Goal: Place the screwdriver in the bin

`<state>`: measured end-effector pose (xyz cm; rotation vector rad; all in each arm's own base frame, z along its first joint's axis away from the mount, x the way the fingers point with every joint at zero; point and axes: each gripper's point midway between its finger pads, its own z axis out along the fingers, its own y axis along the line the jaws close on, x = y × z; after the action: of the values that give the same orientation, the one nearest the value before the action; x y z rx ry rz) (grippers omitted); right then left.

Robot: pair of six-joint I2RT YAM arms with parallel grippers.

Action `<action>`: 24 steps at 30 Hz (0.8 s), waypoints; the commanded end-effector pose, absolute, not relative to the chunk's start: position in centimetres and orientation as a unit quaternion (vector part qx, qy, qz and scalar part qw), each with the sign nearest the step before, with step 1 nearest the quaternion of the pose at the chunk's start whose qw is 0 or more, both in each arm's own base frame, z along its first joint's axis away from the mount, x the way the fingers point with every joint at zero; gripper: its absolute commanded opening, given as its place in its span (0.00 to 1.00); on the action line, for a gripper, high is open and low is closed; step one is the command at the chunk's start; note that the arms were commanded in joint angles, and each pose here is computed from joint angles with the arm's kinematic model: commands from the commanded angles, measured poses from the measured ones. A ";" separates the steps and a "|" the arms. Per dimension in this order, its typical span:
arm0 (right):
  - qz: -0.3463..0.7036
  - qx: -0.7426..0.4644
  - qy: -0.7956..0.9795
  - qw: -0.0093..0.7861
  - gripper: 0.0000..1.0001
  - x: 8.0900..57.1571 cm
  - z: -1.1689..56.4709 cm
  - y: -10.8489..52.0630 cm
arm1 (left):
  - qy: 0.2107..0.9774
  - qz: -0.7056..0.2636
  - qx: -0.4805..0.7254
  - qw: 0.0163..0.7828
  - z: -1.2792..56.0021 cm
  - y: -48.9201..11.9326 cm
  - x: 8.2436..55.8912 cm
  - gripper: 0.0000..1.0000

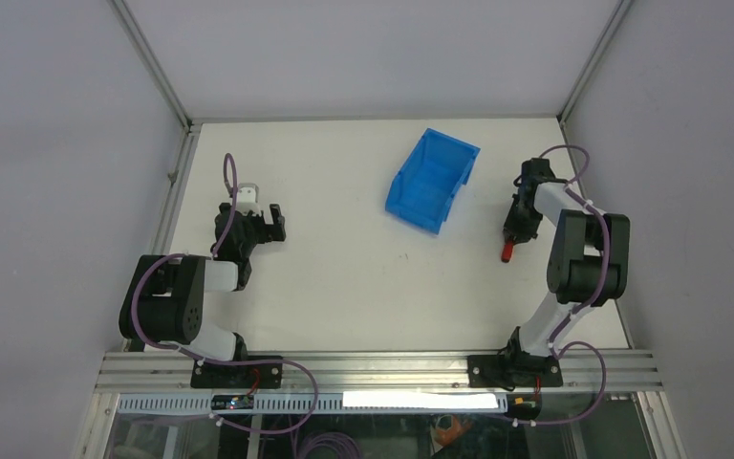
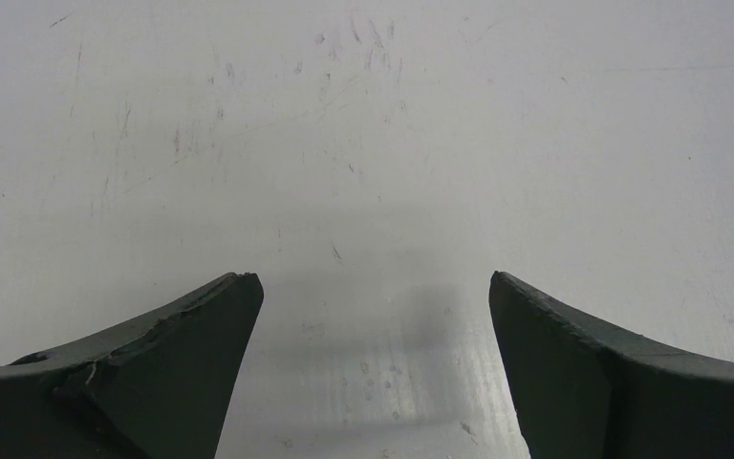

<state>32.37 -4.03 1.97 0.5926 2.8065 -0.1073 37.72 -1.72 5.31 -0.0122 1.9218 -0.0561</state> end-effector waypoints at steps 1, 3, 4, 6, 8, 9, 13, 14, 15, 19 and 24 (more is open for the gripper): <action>-0.034 0.198 0.971 0.128 0.04 30.8 2.4 -3.9 | 0.790 -0.033 -0.006 0.612 7.9 -1.7 39.4 0.99; -0.038 0.195 0.971 0.135 0.00 31.1 3.5 -4.0 | 0.790 -0.033 -0.006 0.612 7.9 -1.7 39.4 0.99; -0.040 0.193 0.970 0.142 0.00 31.4 4.5 -4.2 | 0.790 -0.033 -0.006 0.612 7.9 -1.7 39.4 0.99; -0.048 0.190 0.968 0.159 0.00 32.0 7.1 -4.6 | 0.790 -0.033 -0.006 0.612 7.9 -1.7 39.4 0.99; -0.050 0.187 0.964 0.182 0.00 32.8 10.2 -4.8 | 0.790 -0.032 -0.006 0.612 7.9 -1.7 39.4 0.99; -0.049 0.186 0.961 0.197 0.00 33.2 12.4 -4.9 | 0.790 -0.033 -0.006 0.612 7.9 -1.7 39.4 0.99; -0.041 0.182 0.957 0.223 0.00 33.7 17.7 -4.8 | 0.791 -0.033 -0.006 0.611 7.9 -1.7 39.3 0.99; -0.037 0.182 0.955 0.233 0.00 33.8 19.0 -4.6 | 0.790 -0.033 -0.006 0.612 7.9 -1.7 39.4 0.99; -0.028 0.185 0.952 0.240 0.00 33.9 20.1 -4.3 | 0.790 -0.033 -0.006 0.612 7.9 -1.7 39.4 0.99; 0.015 0.192 0.946 0.262 0.00 34.1 23.9 -2.8 | 0.790 -0.033 -0.006 0.612 7.9 -1.7 39.4 0.99; 0.088 0.202 0.928 0.299 0.00 35.5 26.2 0.2 | 0.790 -0.033 -0.006 0.612 7.9 -1.7 39.3 0.99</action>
<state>35.98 -3.10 24.43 0.5184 2.4887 0.0333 37.72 -1.73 5.31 -0.0120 1.9218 -0.0565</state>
